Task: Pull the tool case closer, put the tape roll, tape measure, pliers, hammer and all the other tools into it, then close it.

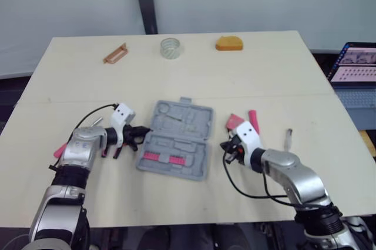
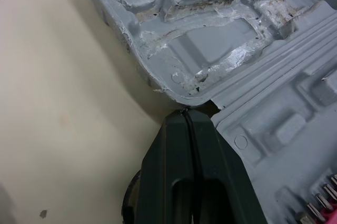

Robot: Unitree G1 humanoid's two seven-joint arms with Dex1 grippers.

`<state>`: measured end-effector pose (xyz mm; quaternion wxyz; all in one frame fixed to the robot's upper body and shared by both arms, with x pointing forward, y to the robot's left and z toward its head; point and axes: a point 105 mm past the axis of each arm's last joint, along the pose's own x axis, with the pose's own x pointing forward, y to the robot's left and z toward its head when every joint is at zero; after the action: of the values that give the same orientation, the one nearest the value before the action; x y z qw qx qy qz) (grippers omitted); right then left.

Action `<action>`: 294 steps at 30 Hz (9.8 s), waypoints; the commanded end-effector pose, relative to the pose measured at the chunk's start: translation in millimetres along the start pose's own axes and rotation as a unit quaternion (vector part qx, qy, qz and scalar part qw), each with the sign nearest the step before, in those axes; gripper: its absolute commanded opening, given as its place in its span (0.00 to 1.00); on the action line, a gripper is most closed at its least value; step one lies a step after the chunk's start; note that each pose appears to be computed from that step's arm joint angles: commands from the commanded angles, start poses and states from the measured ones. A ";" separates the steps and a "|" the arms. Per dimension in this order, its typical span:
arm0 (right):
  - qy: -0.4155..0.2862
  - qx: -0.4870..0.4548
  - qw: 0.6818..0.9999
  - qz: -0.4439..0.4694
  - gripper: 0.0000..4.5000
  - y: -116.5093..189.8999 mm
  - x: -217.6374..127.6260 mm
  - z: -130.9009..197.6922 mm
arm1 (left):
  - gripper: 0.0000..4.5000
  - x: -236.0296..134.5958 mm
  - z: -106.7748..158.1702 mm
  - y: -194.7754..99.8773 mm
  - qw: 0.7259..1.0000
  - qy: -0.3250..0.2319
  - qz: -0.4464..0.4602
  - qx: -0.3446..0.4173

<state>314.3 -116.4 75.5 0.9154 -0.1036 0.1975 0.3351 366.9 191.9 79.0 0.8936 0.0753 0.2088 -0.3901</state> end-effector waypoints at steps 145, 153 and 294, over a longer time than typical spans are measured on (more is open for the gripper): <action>0.096 0.012 0.974 0.205 0.01 64.5 -52.6 -49.4 | 0.00 -65.1 -71.5 -114.8 0.986 0.105 -0.120 -0.050; 0.100 0.021 0.976 0.191 0.01 54.1 -61.3 -52.1 | 0.00 -74.3 -76.3 -112.3 0.987 0.107 -0.103 -0.059; -0.133 -0.114 0.956 0.234 1.00 44.2 -102.0 83.0 | 0.66 -52.7 -8.3 -7.0 0.980 0.043 -0.078 0.177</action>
<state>243.0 -118.7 183.8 0.8126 -0.1066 0.0723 0.5685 326.0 227.3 90.2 0.8266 0.2264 0.1910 -0.4786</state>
